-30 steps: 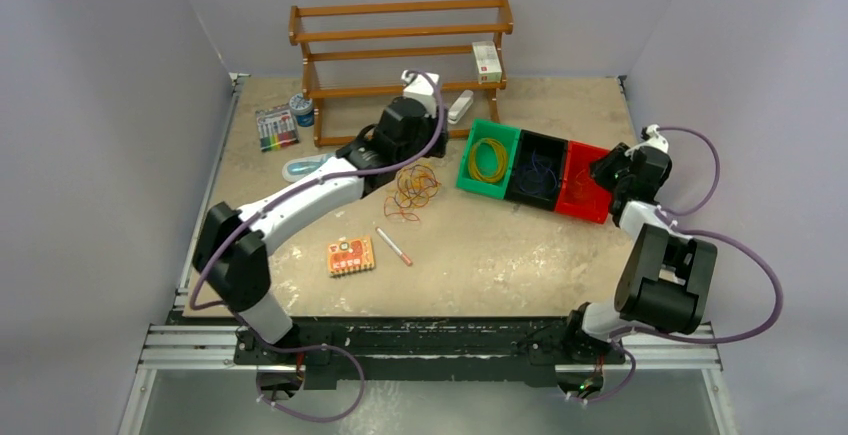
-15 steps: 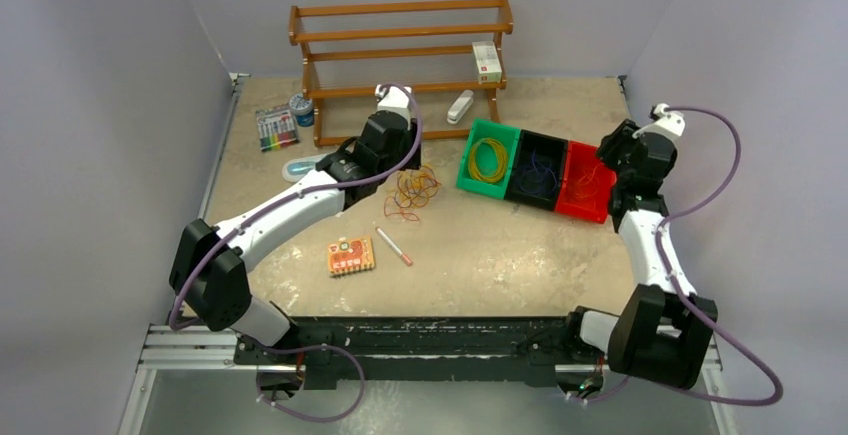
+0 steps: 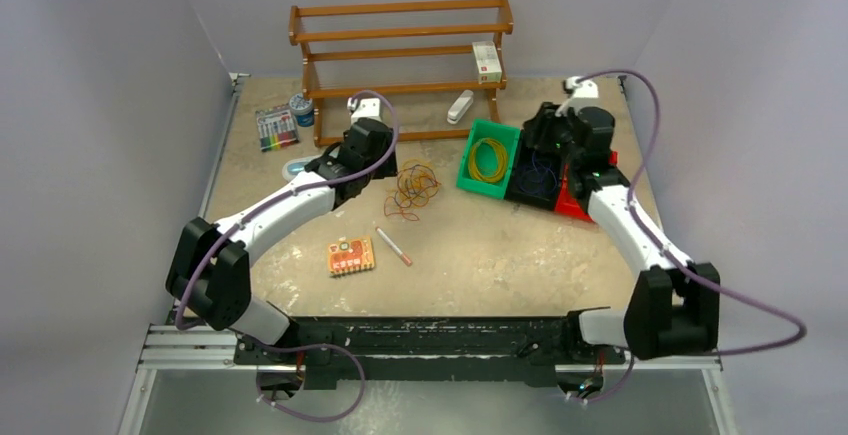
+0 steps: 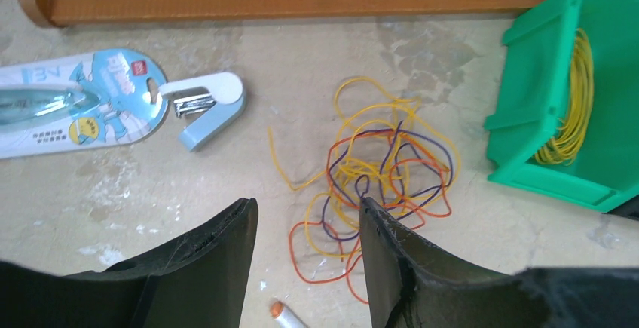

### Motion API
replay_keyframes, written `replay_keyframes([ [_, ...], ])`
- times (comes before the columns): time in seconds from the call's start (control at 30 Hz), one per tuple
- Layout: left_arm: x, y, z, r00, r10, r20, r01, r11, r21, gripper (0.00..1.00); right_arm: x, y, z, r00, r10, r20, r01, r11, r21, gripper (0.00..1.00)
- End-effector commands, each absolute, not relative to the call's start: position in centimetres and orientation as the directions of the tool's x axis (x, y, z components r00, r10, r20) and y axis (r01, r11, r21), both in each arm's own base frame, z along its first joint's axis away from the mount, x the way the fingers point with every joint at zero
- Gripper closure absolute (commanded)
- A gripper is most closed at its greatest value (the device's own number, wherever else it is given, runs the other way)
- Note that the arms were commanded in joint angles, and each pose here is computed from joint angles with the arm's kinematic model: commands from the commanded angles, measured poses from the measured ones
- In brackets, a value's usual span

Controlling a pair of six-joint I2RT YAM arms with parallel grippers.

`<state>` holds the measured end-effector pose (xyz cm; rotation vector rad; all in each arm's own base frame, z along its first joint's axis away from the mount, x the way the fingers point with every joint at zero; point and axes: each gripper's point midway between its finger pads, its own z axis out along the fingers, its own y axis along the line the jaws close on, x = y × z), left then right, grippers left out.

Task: Untangle the cables

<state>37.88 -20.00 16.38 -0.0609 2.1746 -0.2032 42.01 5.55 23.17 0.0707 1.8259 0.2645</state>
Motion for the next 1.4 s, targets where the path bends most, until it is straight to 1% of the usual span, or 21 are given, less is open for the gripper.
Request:
replay_keyframes([
  [0.0, 37.7, -19.1, 18.3, -0.536, -0.196, -0.821, -0.003, 0.973, -0.230, 0.49, 42.5, 14.7, 24.8, -0.268, 0.061, -0.962, -0.467, 0.865, 0.185, 0.53],
  [0.1, 37.2, -19.2, 18.2, -0.549, -0.188, -0.814, 0.011, 0.973, -0.232, 0.50, 42.4, 19.7, 23.1, -0.299, -0.021, -0.954, -0.597, 0.784, 0.170, 0.54],
  [0.2, 36.6, -18.7, 17.8, -0.556, -0.175, -0.812, 0.013, 0.976, -0.219, 0.51, 42.5, 23.5, 21.9, -0.312, -0.084, -0.946, -0.667, 0.728, 0.155, 0.55],
  [0.4, 36.0, -17.6, 18.2, -0.534, -0.177, -0.827, -0.012, 0.979, -0.202, 0.52, 43.8, 28.0, 19.0, -0.372, -0.136, -0.918, -0.702, 0.688, 0.183, 0.57],
  [0.67, 36.2, -17.2, 19.1, -0.507, -0.173, -0.844, -0.012, 0.981, -0.194, 0.52, 45.7, 29.2, 14.0, -0.486, -0.203, -0.850, -0.655, 0.728, 0.201, 0.63],
  [0.9, 36.2, -17.5, 19.1, -0.510, -0.164, -0.845, 0.005, 0.981, -0.193, 0.52, 45.5, 29.8, 11.5, -0.524, -0.240, -0.817, -0.671, 0.707, 0.222, 0.63],
  [1.37, 36.3, -17.8, 19.2, -0.509, -0.164, -0.845, 0.016, 0.980, -0.200, 0.52, 44.9, 30.8, 9.4, -0.548, -0.266, -0.793, -0.695, 0.673, 0.254, 0.63],
])
